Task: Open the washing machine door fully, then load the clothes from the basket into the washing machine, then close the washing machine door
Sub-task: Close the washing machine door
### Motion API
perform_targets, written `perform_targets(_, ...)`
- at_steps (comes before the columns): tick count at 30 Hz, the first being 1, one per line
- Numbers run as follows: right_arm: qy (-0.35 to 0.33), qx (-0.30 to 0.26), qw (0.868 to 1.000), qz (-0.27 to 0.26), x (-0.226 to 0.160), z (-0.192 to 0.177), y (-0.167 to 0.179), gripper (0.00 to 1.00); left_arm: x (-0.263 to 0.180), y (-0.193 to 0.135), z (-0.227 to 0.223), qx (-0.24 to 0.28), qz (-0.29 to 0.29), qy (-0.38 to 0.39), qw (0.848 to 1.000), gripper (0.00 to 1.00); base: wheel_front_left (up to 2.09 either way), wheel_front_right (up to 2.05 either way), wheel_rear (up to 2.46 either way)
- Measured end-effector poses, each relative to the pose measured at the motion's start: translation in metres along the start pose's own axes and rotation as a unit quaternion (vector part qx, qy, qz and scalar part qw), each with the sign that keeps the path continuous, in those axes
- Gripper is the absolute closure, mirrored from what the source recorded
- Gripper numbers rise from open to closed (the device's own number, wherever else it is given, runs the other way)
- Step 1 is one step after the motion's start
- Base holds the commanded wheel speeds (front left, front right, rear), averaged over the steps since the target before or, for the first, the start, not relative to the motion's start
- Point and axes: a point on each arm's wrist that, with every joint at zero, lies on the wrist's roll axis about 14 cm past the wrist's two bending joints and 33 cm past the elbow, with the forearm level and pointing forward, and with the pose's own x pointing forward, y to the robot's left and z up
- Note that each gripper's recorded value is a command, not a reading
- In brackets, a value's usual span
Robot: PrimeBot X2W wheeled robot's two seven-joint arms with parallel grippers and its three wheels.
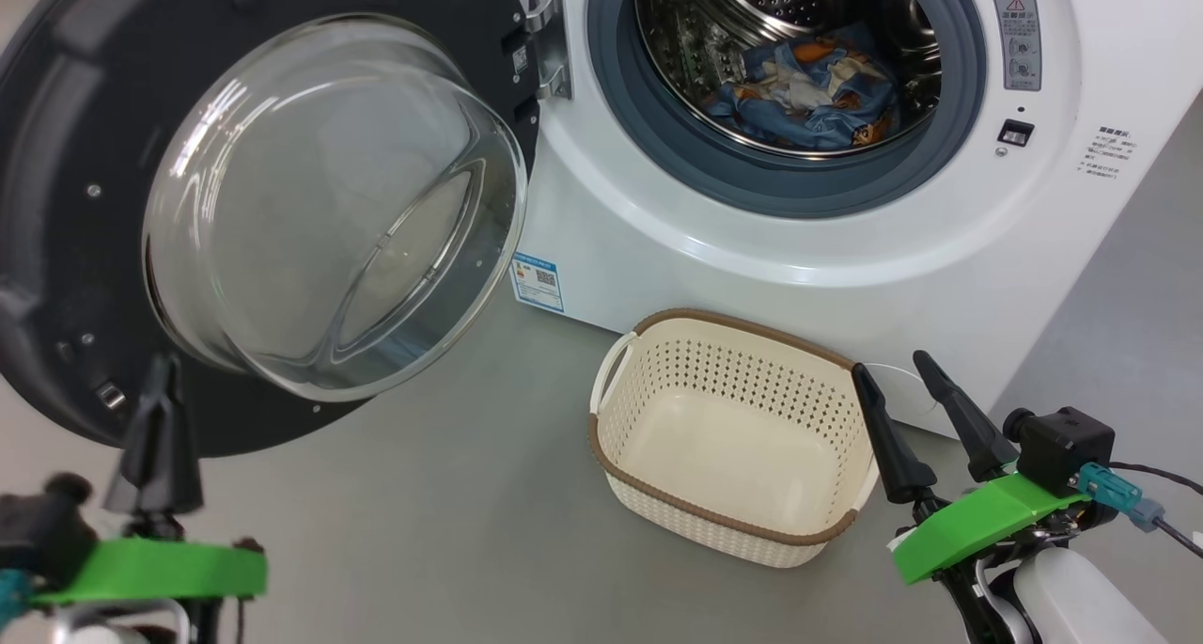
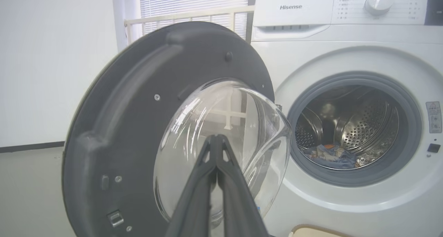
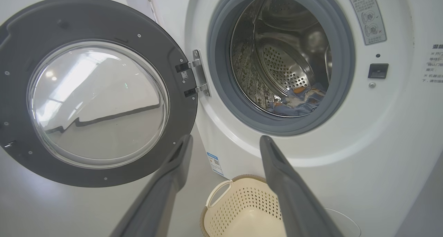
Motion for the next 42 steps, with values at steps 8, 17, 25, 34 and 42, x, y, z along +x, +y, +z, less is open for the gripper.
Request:
perform_targets(8, 0.003, -0.007, 1.000, -0.006, -0.005, 0.000, -0.007, 0.00, 0.028, 0.013, 0.075, -0.010, -0.003, -0.101, 0.995, 1.00, 0.00, 0.00, 0.00)
perform_targets(17, 0.013, -0.014, 1.000, -0.015, -0.013, -0.004, -0.019, 0.00, 0.062, 0.030, 0.133, -0.104, -0.001, -0.165, 0.981, 1.00, 0.00, 0.00, 0.00)
perform_targets(25, 0.013, -0.026, 0.999, -0.032, -0.022, -0.001, -0.035, 0.00, 0.095, 0.097, 0.126, -0.262, 0.073, -0.154, 0.950, 1.00, 0.00, 0.00, 0.00)
perform_targets(34, 0.023, -0.037, 0.997, -0.060, -0.040, -0.003, -0.061, 0.00, 0.114, 0.161, 0.095, -0.425, 0.169, -0.135, 0.879, 1.00, 0.00, 0.00, 0.00)
perform_targets(42, 0.017, -0.044, 0.996, -0.079, -0.047, 0.005, -0.079, 0.00, 0.116, 0.178, 0.039, -0.476, 0.227, -0.060, 0.847, 1.00, 0.00, 0.00, 0.00)
